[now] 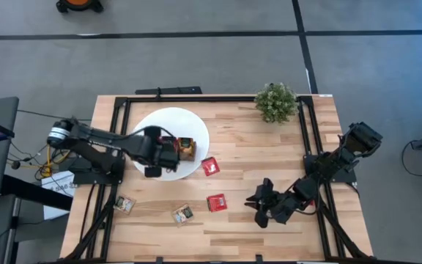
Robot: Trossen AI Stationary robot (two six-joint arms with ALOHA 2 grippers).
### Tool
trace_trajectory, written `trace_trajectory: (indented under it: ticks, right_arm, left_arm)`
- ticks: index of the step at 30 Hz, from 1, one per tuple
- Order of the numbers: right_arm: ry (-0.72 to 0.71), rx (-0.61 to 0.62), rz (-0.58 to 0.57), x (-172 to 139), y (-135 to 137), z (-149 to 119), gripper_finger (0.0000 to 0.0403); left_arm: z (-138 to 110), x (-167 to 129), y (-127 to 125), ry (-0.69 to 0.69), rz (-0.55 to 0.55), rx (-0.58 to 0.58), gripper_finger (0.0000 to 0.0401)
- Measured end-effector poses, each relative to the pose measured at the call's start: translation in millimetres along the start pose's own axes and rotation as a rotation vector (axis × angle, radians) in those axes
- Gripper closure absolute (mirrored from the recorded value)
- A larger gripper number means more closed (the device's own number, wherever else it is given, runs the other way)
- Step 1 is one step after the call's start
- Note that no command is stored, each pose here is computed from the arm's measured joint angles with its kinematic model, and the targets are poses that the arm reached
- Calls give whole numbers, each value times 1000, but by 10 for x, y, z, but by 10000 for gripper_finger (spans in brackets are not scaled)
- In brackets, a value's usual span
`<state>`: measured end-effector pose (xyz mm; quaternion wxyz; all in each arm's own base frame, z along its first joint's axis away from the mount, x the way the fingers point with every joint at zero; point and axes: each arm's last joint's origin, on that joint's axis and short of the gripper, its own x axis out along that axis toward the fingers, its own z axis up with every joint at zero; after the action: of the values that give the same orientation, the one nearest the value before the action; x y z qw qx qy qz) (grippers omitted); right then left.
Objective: Pick & Place Tea
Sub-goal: Put the brown tea bag into the left section of the wooden organizer, then put the red tea bag into the middle section of the wooden organizer
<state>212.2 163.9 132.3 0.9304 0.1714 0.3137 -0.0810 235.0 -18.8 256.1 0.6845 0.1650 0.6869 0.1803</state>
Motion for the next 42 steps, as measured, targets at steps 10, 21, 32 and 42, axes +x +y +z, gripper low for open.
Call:
trace_trajectory:
  ticks: [10,21,32,42]
  right_arm:
    - [-21,-26,38,-23,55,0,337]
    - [-38,-25,29,-19,52,10,337]
    - [-39,-25,29,-19,52,11,337]
    - [-39,-26,28,-19,52,11,337]
  left_arm:
    - [-342,372,297,-29,-42,-93,401]
    - [-436,686,277,2,-71,-69,401]
    - [-419,686,282,-16,-62,-118,343]
    - [-397,455,421,-23,-1,-162,276]
